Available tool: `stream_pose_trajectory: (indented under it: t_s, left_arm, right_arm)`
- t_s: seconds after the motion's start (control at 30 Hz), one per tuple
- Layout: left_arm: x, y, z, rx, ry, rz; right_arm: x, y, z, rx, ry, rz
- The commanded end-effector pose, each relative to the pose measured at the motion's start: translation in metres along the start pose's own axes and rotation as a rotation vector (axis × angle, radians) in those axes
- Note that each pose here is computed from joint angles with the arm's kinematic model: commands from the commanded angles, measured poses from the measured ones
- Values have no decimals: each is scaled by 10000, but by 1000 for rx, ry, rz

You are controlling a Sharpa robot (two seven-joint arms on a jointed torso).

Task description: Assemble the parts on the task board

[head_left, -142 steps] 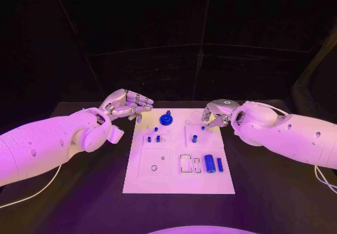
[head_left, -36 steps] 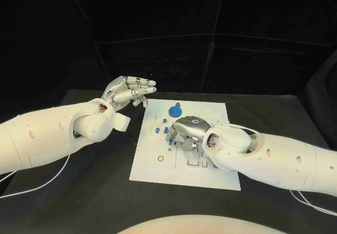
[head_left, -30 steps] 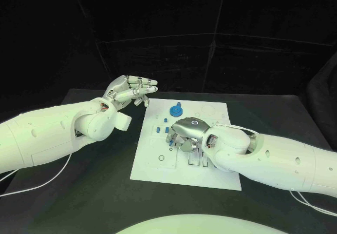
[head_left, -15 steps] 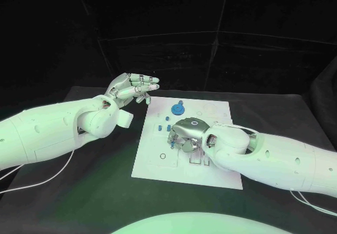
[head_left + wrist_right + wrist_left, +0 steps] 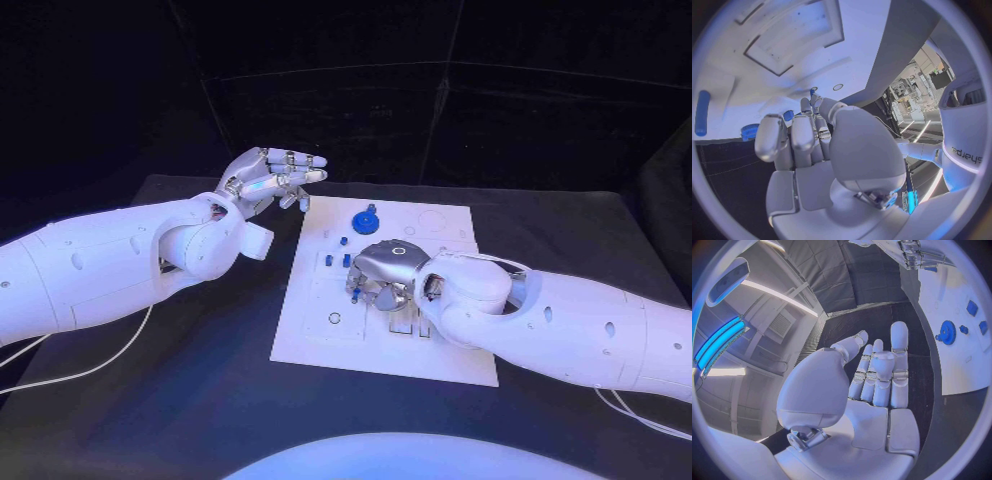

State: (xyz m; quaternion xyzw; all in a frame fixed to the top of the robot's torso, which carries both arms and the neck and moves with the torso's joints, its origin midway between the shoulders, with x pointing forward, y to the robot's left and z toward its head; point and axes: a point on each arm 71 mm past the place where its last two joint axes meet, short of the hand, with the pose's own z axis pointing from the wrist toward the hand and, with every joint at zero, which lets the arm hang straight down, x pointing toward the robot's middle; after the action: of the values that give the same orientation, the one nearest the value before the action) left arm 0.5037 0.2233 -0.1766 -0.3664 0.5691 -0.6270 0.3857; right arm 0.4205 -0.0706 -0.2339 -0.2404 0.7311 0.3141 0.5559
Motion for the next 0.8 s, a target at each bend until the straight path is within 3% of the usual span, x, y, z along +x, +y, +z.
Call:
stream_pose_trajectory:
  t_s: [0.03,0.8]
  left_arm:
    - [-3,-11,5,4,-2,-7]
    - [-31,-7,3,0,-8,-4]
  right_arm:
    - [33,4,4,1,28,-15]
    - [40,48,-6,-17,8,-7]
